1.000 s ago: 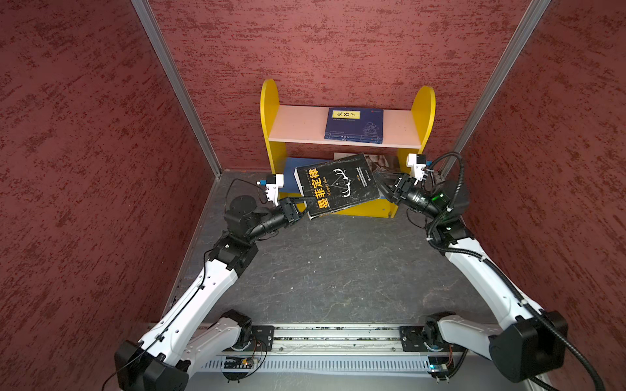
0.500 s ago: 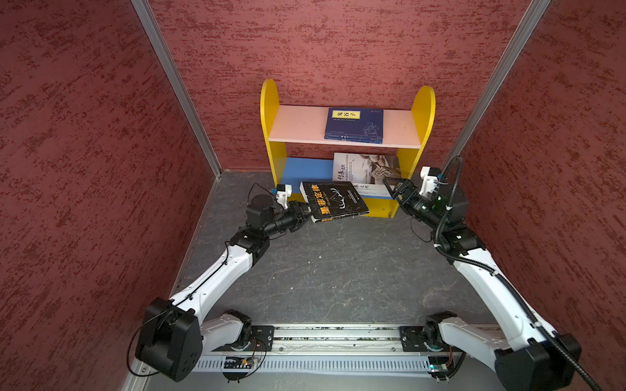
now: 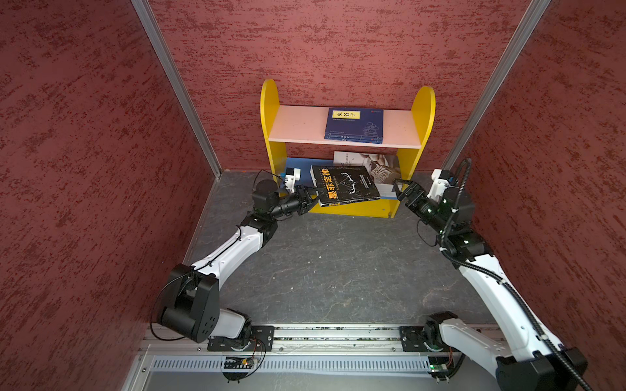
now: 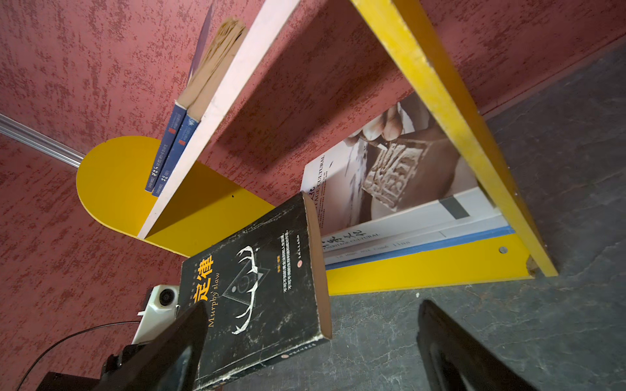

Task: Stacking books/files
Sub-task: Place the book at the bookshelf.

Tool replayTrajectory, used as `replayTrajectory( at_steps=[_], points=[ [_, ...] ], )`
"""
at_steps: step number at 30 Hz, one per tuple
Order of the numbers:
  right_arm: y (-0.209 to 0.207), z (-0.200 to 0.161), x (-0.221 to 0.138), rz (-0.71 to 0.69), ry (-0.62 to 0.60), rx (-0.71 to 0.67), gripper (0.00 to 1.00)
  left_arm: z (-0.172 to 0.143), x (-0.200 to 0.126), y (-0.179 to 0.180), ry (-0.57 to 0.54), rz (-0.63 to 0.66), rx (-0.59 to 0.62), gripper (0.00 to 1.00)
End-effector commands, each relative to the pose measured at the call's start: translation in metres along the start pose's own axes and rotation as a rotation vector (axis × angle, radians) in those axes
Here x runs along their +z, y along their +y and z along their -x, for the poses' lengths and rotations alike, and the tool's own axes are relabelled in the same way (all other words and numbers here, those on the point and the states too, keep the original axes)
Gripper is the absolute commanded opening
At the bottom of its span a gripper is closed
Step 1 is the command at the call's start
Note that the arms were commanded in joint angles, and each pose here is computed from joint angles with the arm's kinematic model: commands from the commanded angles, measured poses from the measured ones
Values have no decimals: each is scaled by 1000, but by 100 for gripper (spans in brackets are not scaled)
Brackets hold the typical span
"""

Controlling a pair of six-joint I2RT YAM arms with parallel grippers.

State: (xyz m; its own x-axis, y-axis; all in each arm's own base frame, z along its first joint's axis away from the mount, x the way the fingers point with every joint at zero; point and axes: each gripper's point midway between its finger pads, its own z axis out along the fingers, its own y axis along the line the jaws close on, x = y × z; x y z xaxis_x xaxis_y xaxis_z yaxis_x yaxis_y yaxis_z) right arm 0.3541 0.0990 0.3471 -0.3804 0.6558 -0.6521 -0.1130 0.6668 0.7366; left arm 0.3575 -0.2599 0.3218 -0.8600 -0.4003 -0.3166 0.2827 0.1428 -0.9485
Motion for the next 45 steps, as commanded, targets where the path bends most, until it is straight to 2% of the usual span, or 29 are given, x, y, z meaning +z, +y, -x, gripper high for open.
replayTrajectory(
  at_steps=[1,7,12,22,31,45],
  points=[
    [-10,4,-2,-36,-28,-27,97,11,-1,-46,4,-113,153,2],
    [-11,9,0,-41,-40,-30,97,33,24,-40,52,-144,193,2],
    [-12,12,-1,-52,-47,-35,97,45,48,-25,88,-193,173,3],
    [-21,10,-2,-85,-41,-36,97,64,88,-6,140,-204,181,3],
    [-27,9,-3,-116,-42,-35,95,67,121,15,207,-142,139,3],
    [-38,10,-12,-169,-62,-36,95,78,169,17,249,-132,172,3]
  ],
)
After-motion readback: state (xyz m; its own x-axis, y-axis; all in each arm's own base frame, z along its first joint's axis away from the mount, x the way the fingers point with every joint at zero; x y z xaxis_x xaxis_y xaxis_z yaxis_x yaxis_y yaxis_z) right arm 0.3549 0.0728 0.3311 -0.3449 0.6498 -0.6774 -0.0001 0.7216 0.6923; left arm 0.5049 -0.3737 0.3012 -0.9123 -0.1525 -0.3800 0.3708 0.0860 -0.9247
